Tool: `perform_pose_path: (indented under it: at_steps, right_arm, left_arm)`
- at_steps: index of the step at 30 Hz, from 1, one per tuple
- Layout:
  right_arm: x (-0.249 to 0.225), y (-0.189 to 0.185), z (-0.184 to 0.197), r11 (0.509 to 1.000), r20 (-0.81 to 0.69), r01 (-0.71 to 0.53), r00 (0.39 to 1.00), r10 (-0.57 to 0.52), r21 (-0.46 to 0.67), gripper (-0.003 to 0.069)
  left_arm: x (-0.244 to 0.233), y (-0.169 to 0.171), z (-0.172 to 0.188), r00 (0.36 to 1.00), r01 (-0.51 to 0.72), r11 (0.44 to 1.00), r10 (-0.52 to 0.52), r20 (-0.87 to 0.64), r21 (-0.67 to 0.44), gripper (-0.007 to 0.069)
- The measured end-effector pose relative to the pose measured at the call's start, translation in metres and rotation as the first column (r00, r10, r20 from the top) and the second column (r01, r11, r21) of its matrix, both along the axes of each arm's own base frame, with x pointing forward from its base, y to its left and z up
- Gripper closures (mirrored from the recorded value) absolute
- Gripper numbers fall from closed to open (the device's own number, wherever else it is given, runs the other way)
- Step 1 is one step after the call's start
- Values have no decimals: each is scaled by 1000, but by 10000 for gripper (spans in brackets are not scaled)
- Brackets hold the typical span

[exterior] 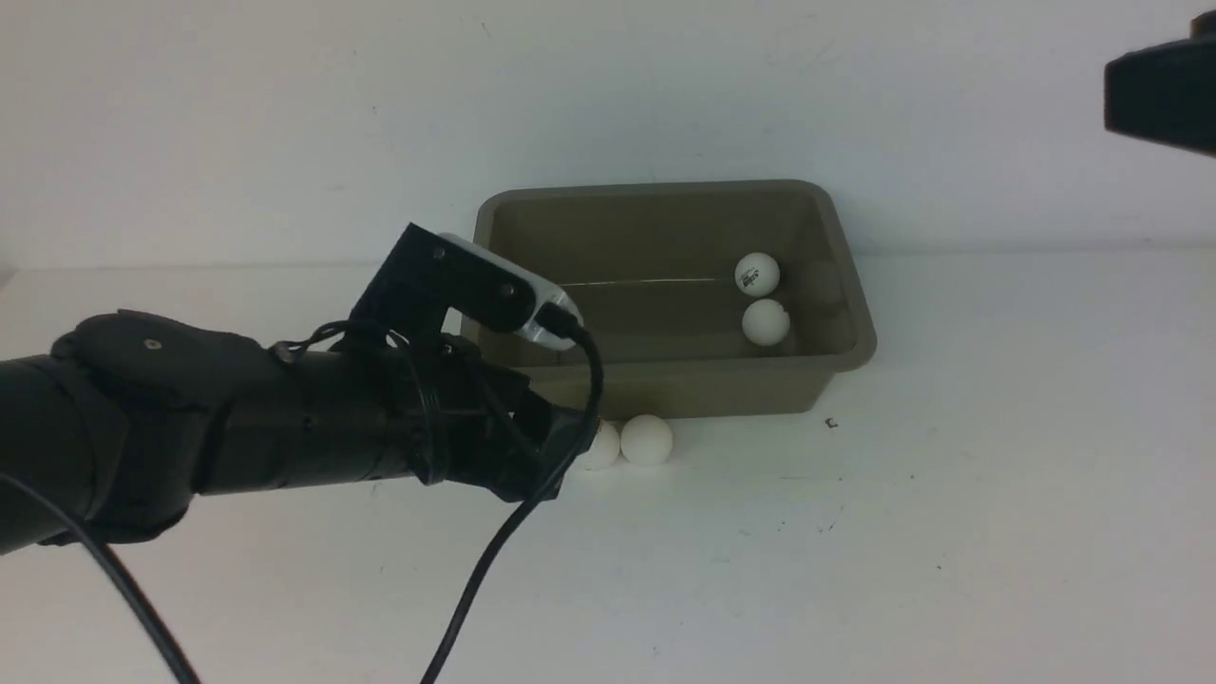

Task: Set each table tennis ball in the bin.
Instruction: Use the left arm to clamp the table tennis ball closest to it

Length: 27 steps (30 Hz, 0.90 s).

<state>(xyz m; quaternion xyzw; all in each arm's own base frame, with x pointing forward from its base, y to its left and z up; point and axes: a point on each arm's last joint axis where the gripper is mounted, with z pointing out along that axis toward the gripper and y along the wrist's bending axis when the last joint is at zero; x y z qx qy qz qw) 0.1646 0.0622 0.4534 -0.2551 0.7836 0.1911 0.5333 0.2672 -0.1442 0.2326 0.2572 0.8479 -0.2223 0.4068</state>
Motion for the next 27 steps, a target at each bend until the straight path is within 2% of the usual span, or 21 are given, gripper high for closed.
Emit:
perform_pose_path:
  at_steps: [6, 11, 17, 27]
  right_arm:
    - [0, 0, 0, 1000, 3, 2, 1000, -2, 1, 230]
    - [0, 0, 0, 1000, 3, 2, 1000, -2, 1, 230]
    - [0, 0, 0, 1000, 3, 2, 1000, -2, 1, 230]
    - [0, 0, 0, 1000, 4, 3, 1000, -3, 2, 230]
  left_arm:
    - [16, -7, -43, 994, -28, 1000, 28, -108, 0, 165]
    - [22, -8, -65, 993, 2, 998, 6, -115, 66, 165]
    - [25, -9, -64, 995, 5, 998, 2, -101, 69, 165]
    - [43, -17, -40, 1000, 4, 999, -3, -12, 38, 165]
